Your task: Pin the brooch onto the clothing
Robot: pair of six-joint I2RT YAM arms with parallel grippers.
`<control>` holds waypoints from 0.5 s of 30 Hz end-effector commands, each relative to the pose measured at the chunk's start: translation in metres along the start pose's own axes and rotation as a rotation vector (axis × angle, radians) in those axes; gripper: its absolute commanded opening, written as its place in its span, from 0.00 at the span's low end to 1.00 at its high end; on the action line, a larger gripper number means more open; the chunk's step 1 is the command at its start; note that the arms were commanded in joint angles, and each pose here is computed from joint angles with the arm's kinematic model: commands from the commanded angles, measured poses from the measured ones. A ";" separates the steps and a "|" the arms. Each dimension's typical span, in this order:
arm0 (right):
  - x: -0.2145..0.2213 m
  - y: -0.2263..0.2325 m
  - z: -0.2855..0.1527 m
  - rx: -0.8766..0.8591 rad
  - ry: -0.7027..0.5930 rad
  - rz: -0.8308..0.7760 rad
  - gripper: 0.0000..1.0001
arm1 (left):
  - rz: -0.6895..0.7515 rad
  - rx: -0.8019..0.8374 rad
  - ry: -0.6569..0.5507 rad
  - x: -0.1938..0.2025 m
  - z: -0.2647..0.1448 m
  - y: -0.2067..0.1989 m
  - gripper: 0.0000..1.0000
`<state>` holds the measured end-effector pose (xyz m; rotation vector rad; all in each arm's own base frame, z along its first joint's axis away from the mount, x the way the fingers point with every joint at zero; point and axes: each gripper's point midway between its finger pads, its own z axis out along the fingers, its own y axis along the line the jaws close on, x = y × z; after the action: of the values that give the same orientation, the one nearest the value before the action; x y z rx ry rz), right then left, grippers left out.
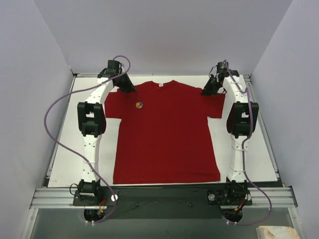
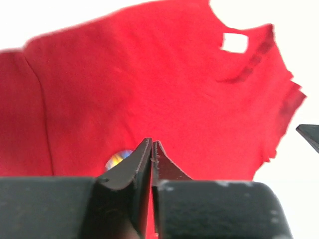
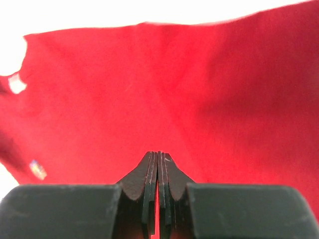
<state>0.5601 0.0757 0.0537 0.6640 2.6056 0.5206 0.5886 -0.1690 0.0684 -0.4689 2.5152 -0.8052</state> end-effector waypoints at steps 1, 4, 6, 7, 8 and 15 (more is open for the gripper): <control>-0.013 0.047 -0.113 -0.101 -0.174 -0.095 0.00 | 0.184 0.177 -0.242 -0.043 -0.127 -0.098 0.18; 0.003 0.056 -0.154 -0.119 -0.227 -0.140 0.01 | 0.212 0.179 -0.267 -0.028 -0.160 -0.102 0.25; 0.031 0.053 -0.169 -0.112 -0.221 -0.170 0.01 | 0.211 0.151 -0.248 -0.010 -0.164 -0.088 0.31; 0.041 0.052 -0.174 -0.110 -0.222 -0.188 0.02 | 0.224 0.155 -0.287 -0.006 -0.188 -0.094 0.40; 0.066 0.043 -0.165 -0.084 -0.174 -0.201 0.03 | 0.229 0.149 -0.296 0.000 -0.195 -0.091 0.45; 0.145 0.013 -0.206 -0.090 -0.178 -0.254 0.08 | 0.212 0.092 -0.368 0.059 -0.254 -0.058 0.79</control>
<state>0.3951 0.1208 0.2175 0.3225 2.3847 0.5356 0.4439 -0.1379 0.2691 -0.2662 2.1761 -0.7489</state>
